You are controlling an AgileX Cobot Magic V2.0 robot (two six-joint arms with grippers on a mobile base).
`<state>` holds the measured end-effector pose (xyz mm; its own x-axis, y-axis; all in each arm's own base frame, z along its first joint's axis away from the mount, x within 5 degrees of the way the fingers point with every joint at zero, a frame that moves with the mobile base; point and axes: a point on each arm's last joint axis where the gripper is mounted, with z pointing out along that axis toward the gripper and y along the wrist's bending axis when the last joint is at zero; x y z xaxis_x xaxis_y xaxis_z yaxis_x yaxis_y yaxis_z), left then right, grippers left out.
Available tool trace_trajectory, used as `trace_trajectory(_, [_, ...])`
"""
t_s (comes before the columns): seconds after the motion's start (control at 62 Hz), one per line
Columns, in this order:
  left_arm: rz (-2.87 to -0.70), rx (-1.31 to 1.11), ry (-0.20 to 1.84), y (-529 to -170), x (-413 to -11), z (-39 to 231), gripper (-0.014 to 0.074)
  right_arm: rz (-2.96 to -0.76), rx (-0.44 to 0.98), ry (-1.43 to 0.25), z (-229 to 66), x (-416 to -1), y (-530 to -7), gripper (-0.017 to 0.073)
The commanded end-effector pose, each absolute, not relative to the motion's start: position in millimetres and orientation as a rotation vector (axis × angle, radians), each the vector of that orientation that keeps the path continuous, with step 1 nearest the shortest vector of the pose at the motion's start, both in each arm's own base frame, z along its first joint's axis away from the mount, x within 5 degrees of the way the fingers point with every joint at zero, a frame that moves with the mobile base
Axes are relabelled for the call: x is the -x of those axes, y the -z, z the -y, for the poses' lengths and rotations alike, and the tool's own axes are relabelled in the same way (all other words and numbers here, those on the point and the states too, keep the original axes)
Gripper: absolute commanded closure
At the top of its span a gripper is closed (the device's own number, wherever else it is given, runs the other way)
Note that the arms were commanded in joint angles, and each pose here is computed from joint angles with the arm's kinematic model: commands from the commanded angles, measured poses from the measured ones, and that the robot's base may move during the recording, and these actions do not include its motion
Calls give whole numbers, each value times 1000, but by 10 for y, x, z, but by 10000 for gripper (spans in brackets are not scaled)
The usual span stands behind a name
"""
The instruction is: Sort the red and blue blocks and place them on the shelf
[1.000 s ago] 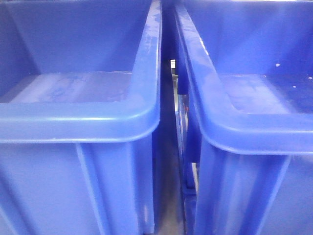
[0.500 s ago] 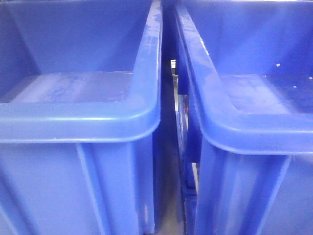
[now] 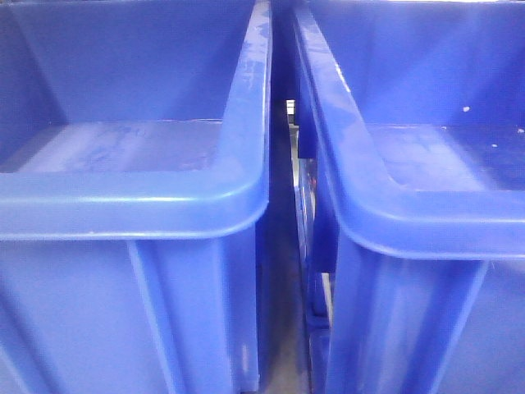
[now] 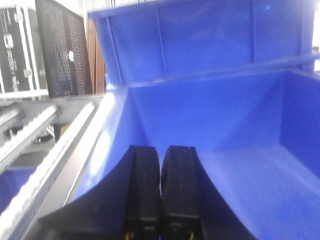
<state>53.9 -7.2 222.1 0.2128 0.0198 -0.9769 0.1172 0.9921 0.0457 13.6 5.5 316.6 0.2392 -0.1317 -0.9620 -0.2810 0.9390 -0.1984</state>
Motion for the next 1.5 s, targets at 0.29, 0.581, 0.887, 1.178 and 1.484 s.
trace_trajectory(0.29, [-1346,-105,87,-2135,-537,73,510,-1205,333,-89,-18,-37,-3334,508])
trace_trajectory(0.581, [-1432,-99,92,-2058,-551,70,510,-1205,333,-89,-18,-37,-3334,508])
trace_trajectory(0.887, [-1415,-103,88,-2074,-549,71,510,-1205,333,-89,-18,-37,-3334,508])
trace_trajectory(1.178, [-1379,-101,90,-2106,-543,71,510,-1205,333,-89,-18,-37,-3334,508])
trace_trajectory(1.484, [-1344,-100,92,-2137,-537,72,510,-1205,333,-89,-18,-37,-3334,508])
